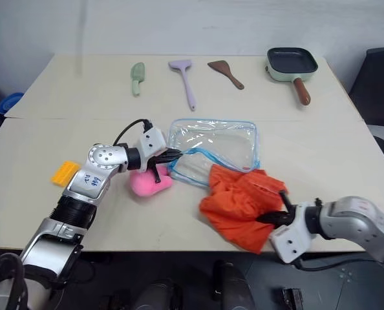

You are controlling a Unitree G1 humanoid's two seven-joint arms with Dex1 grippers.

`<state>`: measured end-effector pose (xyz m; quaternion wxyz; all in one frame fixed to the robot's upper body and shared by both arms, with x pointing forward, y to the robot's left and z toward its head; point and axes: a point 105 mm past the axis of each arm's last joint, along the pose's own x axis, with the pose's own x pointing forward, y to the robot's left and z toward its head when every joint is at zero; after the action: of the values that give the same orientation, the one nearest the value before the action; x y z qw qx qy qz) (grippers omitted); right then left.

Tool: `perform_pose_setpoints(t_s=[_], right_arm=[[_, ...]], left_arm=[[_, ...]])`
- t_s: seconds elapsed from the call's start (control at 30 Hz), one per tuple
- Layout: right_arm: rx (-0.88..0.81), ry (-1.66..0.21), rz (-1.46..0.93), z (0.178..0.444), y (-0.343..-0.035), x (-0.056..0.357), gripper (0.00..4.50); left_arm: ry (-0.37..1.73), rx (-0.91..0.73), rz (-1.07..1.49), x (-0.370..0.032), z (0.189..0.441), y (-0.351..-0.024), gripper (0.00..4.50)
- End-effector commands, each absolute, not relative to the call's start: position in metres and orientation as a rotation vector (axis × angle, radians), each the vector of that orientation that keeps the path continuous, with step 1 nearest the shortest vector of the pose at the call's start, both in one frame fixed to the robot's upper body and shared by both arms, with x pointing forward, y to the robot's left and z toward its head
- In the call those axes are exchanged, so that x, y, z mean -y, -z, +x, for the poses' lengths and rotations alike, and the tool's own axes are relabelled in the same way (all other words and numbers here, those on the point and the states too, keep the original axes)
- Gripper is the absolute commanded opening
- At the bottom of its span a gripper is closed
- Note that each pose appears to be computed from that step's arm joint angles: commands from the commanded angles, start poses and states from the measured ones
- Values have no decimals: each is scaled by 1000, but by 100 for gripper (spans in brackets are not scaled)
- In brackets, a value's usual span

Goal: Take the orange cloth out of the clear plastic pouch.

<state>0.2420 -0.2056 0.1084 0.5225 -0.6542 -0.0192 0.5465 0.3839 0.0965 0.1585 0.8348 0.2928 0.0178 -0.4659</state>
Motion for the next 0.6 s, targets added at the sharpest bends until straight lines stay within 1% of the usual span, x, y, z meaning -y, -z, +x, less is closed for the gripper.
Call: perform_pose_setpoints(t_s=[0.03,0.13,0.23,0.3,0.33,0.37,0.47,0.6], right_arm=[[-62,-1169,-1568,248,-113,246,1],[-179,-1017,-1557,252,-108,286,1],[-253,-765,-1450,261,-114,323,1],[-243,-493,-1195,274,-128,343,1],[-235,-416,-1105,278,-131,348,1],[-223,-362,-986,281,-133,346,1],[-189,-292,-806,287,-134,330,1],[-147,-302,-777,291,-133,301,1]], left_arm=[[943,-10,643,-112,386,-172,0],[954,-4,663,-113,383,-173,0],[1009,13,660,-107,374,-174,0],[1086,25,665,-99,360,-171,0],[1114,25,668,-96,355,-169,0],[1155,24,673,-93,347,-166,0],[1223,10,692,-88,332,-157,0],[1255,3,703,-85,324,-153,0]])
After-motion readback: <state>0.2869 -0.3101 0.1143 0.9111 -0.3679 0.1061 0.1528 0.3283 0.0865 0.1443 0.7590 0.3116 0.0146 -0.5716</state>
